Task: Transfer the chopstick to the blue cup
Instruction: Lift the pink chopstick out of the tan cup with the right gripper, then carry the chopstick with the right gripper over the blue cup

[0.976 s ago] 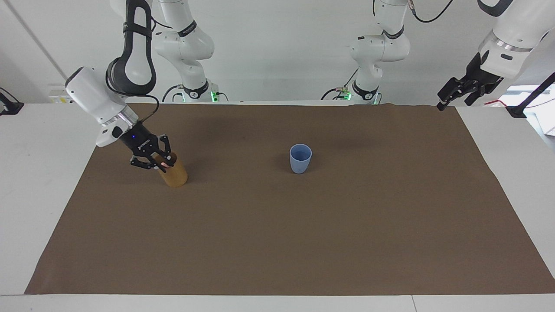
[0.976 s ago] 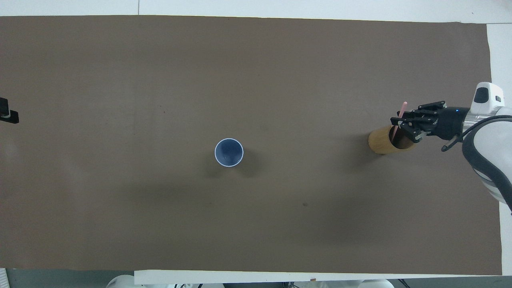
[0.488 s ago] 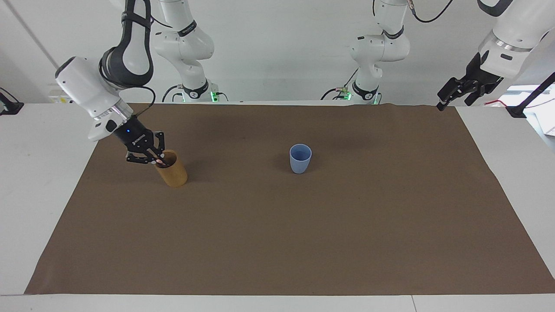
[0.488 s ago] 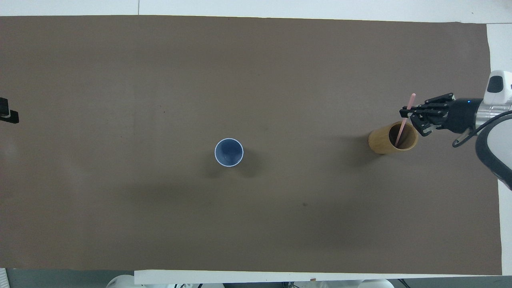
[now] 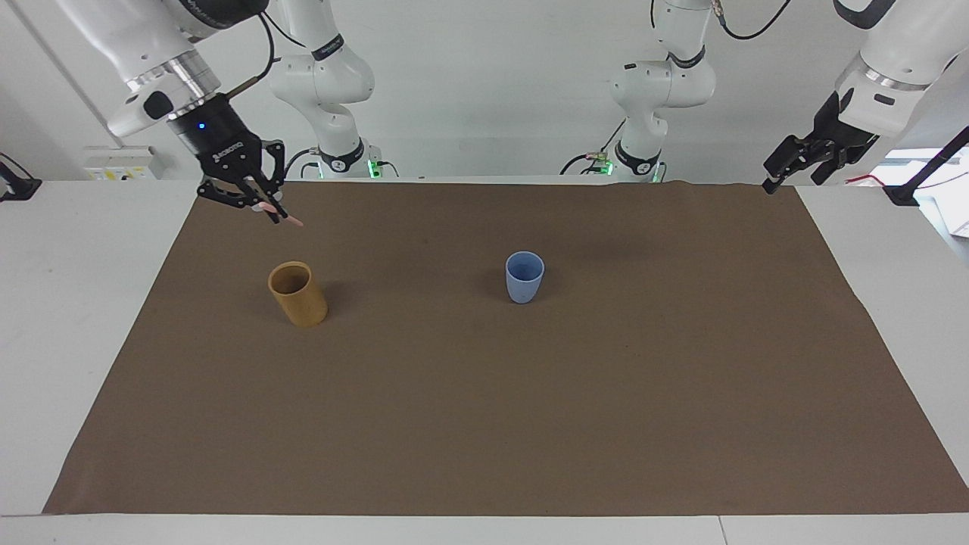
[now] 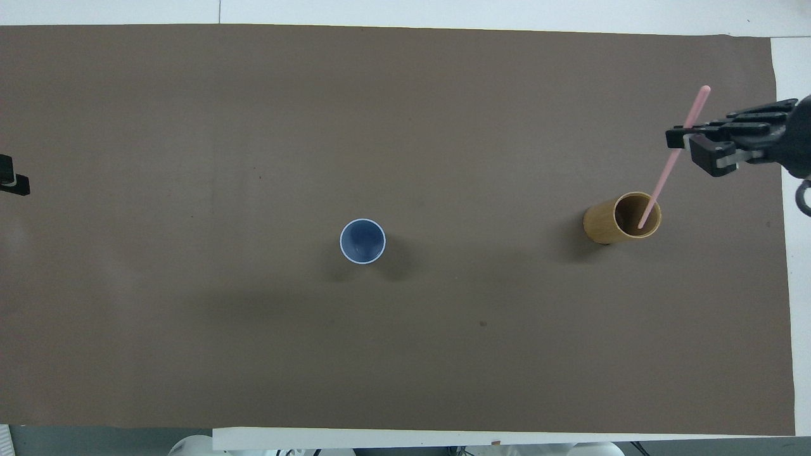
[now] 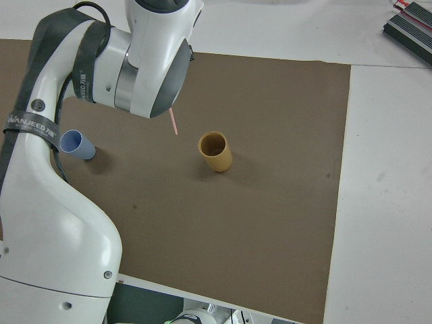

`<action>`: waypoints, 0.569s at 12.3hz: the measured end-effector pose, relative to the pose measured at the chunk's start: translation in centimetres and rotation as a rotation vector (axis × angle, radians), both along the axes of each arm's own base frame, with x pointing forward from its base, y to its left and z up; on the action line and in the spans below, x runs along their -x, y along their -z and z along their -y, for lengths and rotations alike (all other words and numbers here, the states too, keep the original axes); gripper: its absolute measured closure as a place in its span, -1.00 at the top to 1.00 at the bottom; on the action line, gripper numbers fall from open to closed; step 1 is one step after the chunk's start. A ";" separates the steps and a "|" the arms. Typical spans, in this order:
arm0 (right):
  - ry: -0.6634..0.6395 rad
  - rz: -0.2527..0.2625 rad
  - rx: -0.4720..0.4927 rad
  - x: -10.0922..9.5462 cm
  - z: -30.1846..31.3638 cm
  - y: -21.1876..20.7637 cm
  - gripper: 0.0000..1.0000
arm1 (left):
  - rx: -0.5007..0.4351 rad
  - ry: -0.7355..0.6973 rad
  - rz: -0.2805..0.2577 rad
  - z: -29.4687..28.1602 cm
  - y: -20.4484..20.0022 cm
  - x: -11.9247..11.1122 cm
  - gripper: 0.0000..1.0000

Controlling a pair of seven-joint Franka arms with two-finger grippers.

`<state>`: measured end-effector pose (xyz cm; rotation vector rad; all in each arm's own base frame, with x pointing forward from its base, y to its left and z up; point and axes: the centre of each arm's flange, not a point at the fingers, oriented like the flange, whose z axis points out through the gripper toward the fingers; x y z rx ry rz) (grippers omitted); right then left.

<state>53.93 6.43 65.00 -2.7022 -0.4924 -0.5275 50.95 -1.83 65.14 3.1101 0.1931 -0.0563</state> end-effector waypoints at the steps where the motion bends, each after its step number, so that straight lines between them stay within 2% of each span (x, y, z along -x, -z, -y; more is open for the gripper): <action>1: 0.053 -0.012 -0.016 -0.5 -3.2 0.1 -0.84 | 0.000 0.000 0.000 0.0 0.0 0.0 1.00; 4: 0.176 -0.038 -0.034 -0.3 -15.4 2.3 -0.84 | 0.000 0.000 0.000 0.0 0.0 0.0 1.00; 7: 0.232 -0.011 -0.047 1.2 -27.0 6.8 -0.84 | 0.000 0.000 0.000 0.0 0.0 0.0 1.00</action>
